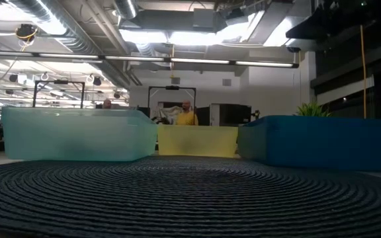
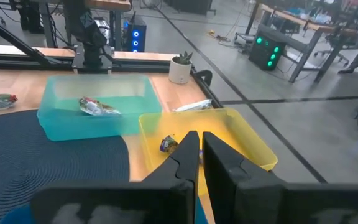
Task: Pick and place Granola Bars by type
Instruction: Put the red granola bar into the light blue bin
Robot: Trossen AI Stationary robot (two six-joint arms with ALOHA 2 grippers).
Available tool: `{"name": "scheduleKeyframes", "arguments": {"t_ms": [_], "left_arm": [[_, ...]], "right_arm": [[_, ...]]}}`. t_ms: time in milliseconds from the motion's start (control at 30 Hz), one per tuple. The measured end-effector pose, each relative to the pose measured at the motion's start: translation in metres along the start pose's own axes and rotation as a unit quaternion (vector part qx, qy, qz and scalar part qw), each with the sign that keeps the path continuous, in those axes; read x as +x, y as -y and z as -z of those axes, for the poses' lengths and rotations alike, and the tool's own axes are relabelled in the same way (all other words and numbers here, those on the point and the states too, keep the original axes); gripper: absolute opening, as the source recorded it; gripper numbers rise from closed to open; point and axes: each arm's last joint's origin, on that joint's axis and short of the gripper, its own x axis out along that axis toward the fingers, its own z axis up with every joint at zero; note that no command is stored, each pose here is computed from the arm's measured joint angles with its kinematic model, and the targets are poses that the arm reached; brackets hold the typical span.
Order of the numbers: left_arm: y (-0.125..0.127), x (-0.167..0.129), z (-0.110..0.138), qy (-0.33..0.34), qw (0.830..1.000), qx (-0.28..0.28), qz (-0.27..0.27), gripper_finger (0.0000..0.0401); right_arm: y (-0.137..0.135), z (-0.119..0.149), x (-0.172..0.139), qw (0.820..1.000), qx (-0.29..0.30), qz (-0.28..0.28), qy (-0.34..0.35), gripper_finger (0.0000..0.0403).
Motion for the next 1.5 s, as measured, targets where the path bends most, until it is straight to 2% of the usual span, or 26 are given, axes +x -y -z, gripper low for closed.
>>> {"name": "scheduleKeyframes", "arguments": {"t_ms": [267,467,767,967,1200,1500], "left_arm": [[0.013,0.038,0.017,-0.045,0.997,-0.027,-0.06,0.0205],[0.017,0.059,0.022,-0.033,0.995,-0.032,-0.087,0.0244],[0.019,0.095,0.033,-0.035,0.989,-0.027,-0.14,0.0246],[0.008,0.119,0.049,-0.07,0.987,-0.037,-0.141,0.0246],[-0.006,0.135,0.05,-0.055,0.985,-0.032,-0.159,0.0246],[-0.009,0.148,0.045,-0.067,0.989,-0.034,-0.126,0.0245]], "right_arm": [[0.0,-0.001,0.0,1.0,-0.025,0.001,0.004,0.0026],[0.0,-0.001,0.0,1.0,-0.025,0.0,0.004,0.0026],[0.0,-0.001,0.0,1.0,-0.025,0.0,0.004,0.0026],[0.0,-0.001,0.0,1.0,-0.025,0.0,0.004,0.0026],[0.0,-0.001,0.0,1.0,-0.021,0.0,0.005,0.0026],[0.0,-0.002,0.0,1.0,-0.008,0.001,0.011,0.0026]]}}
